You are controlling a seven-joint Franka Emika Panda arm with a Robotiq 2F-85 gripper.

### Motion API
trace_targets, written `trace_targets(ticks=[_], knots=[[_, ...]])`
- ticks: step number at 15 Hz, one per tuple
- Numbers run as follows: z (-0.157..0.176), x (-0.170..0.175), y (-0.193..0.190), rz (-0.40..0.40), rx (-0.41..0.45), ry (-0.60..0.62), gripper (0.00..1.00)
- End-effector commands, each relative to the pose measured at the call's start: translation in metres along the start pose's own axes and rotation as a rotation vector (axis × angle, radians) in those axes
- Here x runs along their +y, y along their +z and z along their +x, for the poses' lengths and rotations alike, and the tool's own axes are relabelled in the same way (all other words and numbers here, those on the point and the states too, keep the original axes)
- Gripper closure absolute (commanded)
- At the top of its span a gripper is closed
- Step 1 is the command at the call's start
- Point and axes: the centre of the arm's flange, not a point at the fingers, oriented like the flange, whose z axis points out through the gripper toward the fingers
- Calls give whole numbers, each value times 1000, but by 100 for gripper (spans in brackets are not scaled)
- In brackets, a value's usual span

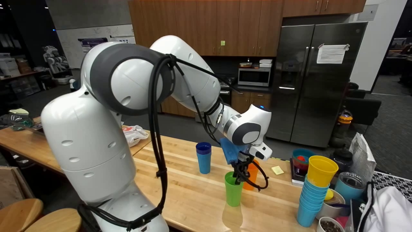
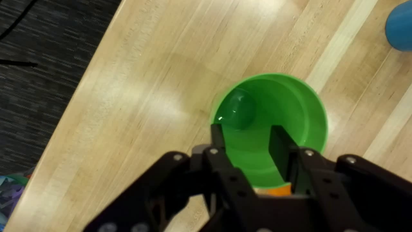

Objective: Pick up the orange cup from the stack of cups to the left and put it on the table, pick up the green cup from the stack of cups to the left and put it on the table, pick up the navy blue cup from the stack of cups to the left and put it on the table

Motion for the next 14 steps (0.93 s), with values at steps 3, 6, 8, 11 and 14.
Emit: trace_targets(ticks=[3,6,8,11,14], knots=[[-19,-22,-25,19,36,-47,12],[-33,-40,-44,36,74,-108,0],[-43,-53,-56,39,99,-153,0],[-51,-68,-64,52,115,-215,0],[-51,-82,-61,50,118,-280,0]])
